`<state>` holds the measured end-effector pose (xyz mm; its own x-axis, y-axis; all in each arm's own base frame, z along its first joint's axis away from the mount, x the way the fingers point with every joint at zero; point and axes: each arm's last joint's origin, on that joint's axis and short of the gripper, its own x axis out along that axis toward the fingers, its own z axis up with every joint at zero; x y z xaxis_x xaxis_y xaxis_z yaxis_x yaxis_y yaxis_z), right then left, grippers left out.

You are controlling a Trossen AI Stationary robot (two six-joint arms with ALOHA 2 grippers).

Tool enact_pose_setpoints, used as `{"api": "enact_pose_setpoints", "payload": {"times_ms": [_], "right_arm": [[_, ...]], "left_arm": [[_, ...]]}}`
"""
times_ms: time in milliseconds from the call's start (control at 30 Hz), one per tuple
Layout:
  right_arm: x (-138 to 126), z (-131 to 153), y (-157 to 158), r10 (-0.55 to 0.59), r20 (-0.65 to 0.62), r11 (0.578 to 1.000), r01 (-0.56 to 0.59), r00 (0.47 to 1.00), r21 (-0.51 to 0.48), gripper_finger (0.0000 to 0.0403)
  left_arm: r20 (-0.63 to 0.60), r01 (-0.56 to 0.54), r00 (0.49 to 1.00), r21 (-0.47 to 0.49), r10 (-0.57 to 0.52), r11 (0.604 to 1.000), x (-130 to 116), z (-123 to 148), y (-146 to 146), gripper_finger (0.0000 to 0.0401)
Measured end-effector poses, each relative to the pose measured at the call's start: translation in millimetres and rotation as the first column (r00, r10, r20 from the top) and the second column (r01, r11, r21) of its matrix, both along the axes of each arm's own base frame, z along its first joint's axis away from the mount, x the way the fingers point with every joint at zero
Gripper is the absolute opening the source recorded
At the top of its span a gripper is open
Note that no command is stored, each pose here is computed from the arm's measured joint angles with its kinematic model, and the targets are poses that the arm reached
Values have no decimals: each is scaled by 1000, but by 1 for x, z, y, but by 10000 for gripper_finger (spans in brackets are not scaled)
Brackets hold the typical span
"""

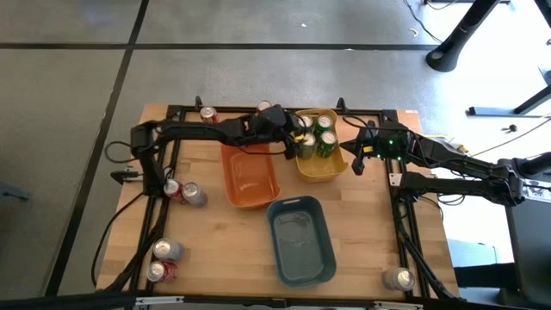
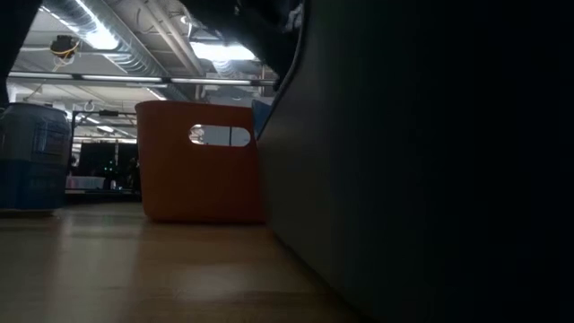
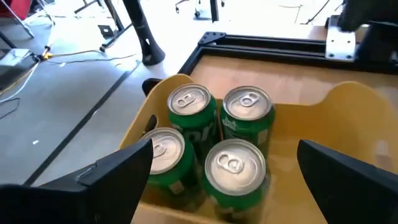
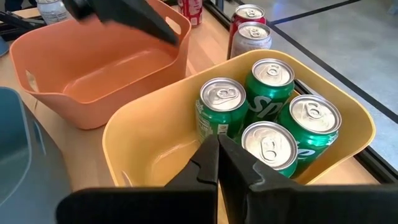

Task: Sort soda cans
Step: Put the white soda can into the orange bin

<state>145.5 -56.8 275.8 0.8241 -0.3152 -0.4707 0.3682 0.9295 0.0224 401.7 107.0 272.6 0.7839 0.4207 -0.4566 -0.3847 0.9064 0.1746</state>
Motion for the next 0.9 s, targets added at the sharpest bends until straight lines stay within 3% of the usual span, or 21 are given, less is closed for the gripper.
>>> {"api": "enact_pose_setpoints", "payload": {"times_ms": [267, 900], "right_arm": [[0, 0, 0, 0, -1, 1000, 0, 1000, 1, 5], [0, 0, 0, 1, 0, 1000, -1, 1000, 0, 5]], "left_arm": [[-23, -3, 1000, -27, 2, 1000, -43, 49, -14, 383], [-115, -122, 988, -212, 99, 970, -138, 102, -39, 384]]}}
